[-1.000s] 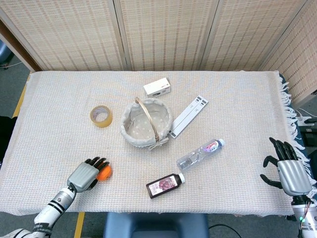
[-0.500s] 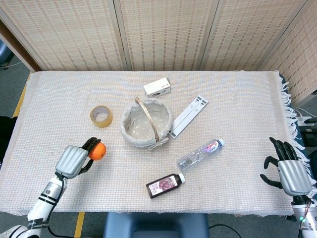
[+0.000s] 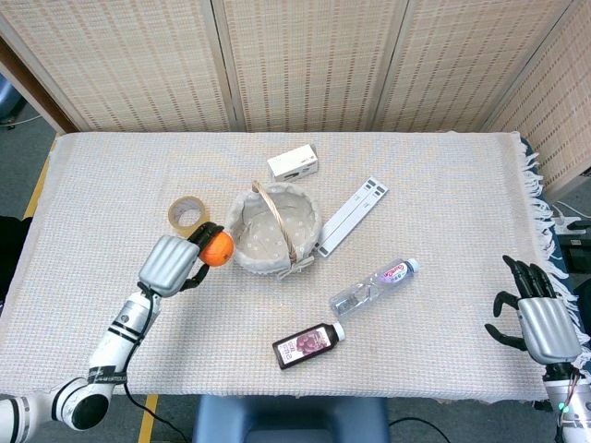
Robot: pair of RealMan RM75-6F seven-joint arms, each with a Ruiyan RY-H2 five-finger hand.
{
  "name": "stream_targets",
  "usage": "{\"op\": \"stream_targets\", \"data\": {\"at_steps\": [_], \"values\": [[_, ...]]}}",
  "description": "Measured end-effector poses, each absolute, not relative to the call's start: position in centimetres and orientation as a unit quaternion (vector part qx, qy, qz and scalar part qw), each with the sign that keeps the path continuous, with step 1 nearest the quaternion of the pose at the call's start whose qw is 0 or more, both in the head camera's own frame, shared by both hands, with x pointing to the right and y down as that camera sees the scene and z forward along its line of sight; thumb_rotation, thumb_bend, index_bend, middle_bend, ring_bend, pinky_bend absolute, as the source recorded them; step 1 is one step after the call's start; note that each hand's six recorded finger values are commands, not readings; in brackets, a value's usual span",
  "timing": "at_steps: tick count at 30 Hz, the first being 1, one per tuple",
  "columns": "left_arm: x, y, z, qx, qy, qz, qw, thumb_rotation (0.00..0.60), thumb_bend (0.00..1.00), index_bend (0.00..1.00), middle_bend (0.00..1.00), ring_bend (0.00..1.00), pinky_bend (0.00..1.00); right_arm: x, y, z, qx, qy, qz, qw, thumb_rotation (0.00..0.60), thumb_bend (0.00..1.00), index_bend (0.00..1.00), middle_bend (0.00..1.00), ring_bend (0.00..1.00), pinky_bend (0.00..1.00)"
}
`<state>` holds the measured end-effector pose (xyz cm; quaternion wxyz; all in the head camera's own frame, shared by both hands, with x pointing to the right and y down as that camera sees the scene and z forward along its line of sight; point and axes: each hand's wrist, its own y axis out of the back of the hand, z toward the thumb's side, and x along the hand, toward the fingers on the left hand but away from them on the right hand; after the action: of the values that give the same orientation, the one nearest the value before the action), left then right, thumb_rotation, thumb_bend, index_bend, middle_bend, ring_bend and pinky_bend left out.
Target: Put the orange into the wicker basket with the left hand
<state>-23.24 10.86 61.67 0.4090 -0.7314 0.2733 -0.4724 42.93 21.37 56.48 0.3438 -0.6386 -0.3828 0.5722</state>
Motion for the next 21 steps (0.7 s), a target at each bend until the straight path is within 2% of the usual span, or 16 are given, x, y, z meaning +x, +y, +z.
{"op": "stream_targets", "data": {"at_steps": [6, 11, 12, 13, 14, 16, 18, 21], "values": [[-20.0, 8.8, 62.6, -0.728, 0.265, -0.470, 0.424, 0.600, 0.70, 0.66, 0.67, 0.66, 0.77, 43.0, 21.3, 56.6, -0.640, -0.383, 0.574, 0.338, 0.600, 0.06, 0.65, 0.00, 0.00, 0.00], [-17.8, 7.3, 63.7, -0.719, 0.249, -0.478, 0.438, 0.600, 0.68, 0.60, 0.62, 0.61, 0.74, 43.0, 21.3, 56.8, -0.641, -0.384, 0.575, 0.332, 0.600, 0.06, 0.66, 0.00, 0.00, 0.00], [-17.4, 7.2, 64.0, -0.719, 0.247, -0.480, 0.438, 0.600, 0.65, 0.55, 0.57, 0.56, 0.71, 43.1, 21.3, 56.8, -0.642, -0.384, 0.576, 0.330, 0.600, 0.06, 0.66, 0.00, 0.00, 0.00], [-17.2, 7.1, 64.3, -0.718, 0.246, -0.482, 0.437, 0.600, 0.60, 0.46, 0.47, 0.48, 0.62, 43.1, 21.3, 56.8, -0.642, -0.384, 0.576, 0.329, 0.600, 0.06, 0.66, 0.00, 0.00, 0.00], [-17.1, 7.0, 64.5, -0.718, 0.244, -0.485, 0.436, 0.600, 0.55, 0.35, 0.36, 0.37, 0.52, 43.1, 21.3, 56.8, -0.642, -0.385, 0.576, 0.329, 0.600, 0.06, 0.66, 0.00, 0.00, 0.00], [-17.1, 7.0, 64.9, -0.716, 0.242, -0.493, 0.431, 0.600, 0.43, 0.08, 0.08, 0.11, 0.27, 43.1, 21.2, 56.8, -0.642, -0.386, 0.576, 0.328, 0.600, 0.06, 0.67, 0.00, 0.00, 0.00], [-17.1, 6.9, 65.1, -0.714, 0.241, -0.501, 0.425, 0.600, 0.38, 0.00, 0.00, 0.01, 0.17, 43.1, 21.3, 56.8, -0.642, -0.385, 0.576, 0.328, 0.600, 0.06, 0.67, 0.00, 0.00, 0.00], [-17.3, 6.7, 64.9, -0.706, 0.248, -0.509, 0.425, 0.600, 0.37, 0.00, 0.00, 0.00, 0.14, 43.1, 21.3, 56.8, -0.642, -0.385, 0.576, 0.327, 0.600, 0.06, 0.67, 0.00, 0.00, 0.00]]}}
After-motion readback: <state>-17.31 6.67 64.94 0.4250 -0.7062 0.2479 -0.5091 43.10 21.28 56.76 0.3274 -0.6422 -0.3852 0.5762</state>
